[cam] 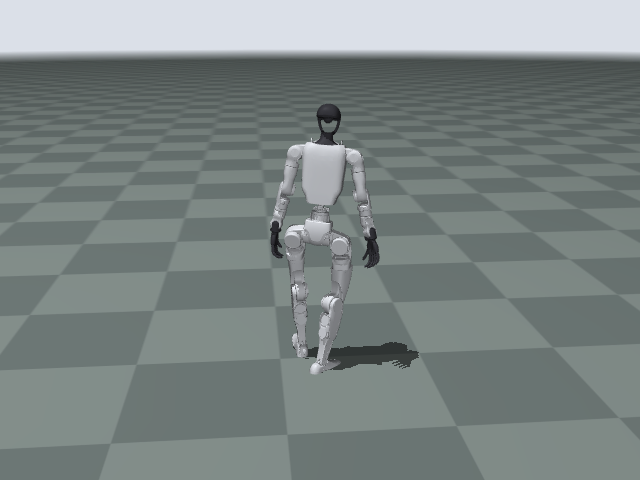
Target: In place motions
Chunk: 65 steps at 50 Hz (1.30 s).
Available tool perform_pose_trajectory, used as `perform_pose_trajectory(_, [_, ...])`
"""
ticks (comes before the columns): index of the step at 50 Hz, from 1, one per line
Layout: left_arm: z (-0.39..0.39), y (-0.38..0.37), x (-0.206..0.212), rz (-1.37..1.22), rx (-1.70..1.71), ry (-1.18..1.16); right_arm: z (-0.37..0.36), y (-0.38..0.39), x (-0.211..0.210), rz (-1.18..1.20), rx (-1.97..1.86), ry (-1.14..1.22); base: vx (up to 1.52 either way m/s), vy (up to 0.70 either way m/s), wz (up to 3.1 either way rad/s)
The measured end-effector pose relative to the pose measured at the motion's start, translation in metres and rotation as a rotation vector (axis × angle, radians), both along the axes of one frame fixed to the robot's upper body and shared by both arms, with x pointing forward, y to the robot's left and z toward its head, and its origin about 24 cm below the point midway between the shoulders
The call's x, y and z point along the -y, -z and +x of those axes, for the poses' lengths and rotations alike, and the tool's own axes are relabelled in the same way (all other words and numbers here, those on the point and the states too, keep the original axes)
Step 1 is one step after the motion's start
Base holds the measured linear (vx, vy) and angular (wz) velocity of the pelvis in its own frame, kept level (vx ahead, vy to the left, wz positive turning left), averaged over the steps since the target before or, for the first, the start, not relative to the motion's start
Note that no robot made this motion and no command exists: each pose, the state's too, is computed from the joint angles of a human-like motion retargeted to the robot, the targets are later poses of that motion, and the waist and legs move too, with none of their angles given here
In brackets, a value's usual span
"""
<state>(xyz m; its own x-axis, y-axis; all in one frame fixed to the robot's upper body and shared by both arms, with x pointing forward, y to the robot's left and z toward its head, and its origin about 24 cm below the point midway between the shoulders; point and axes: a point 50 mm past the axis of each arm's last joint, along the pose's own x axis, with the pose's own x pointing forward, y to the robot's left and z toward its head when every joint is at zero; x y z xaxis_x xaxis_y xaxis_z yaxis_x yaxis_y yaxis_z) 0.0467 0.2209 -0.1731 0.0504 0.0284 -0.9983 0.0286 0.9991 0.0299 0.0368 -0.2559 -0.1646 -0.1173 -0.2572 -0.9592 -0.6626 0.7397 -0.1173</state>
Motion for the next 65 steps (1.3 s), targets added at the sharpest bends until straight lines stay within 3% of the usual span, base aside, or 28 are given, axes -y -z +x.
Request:
perform_pose_trajectory(10, [0.006, -0.004, -0.014, 0.046, -0.013, -0.034, -0.064, -0.003, 0.005, -0.065, -0.081, 0.356, 0.1, 0.21, 3.88])
perform_pose_trajectory(19, [-0.048, 0.001, -0.001, 0.044, -0.118, -0.213, -0.017, 0.002, -0.001, -0.034, 0.037, 0.212, 0.18, 0.12, 1.27])
perform_pose_trajectory(25, [-0.102, -0.002, 0.017, 0.012, -0.274, -0.361, 0.034, 0.006, -0.035, 0.088, 0.294, 0.274, 0.29, 0.07, 0.09])
perform_pose_trajectory(30, [-0.13, -0.007, 0.026, 0.002, -0.365, -0.447, 0.03, 0.009, -0.055, 0.233, 0.238, 0.254, 0.38, 0.0, 0.91])
perform_pose_trajectory(34, [-0.112, -0.004, 0.021, -0.003, -0.331, -0.379, 0.008, 0.012, -0.054, 0.216, 0.184, 0.218, 0.26, -0.04, 2.22])
perform_pose_trajectory(42, [0.025, -0.011, -0.024, 0.044, 0.001, 0.012, -0.049, 0.013, -0.054, 0.172, -0.037, 0.395, 0.05, -0.04, 1.79])
perform_pose_trajectory(48, [0.081, -0.02, -0.013, 0.014, 0.17, 0.068, -0.071, 0.01, -0.058, 0.156, -0.139, 0.411, 0.08, -0.04, 0.75])
perform_pose_trajectory(55, [0.069, -0.015, -0.008, -0.03, 0.161, 0.024, -0.044, 0.014, -0.064, 0.182, -0.045, 0.347, 0.1, -0.04, -0.04])
perform_pose_trajectory(65, [-0.029, -0.002, 0.0, 0.001, -0.166, -0.007, 0.02, 0.014, -0.08, 0.265, 0.145, 0.203, 0.05, -0.05, -0.13])
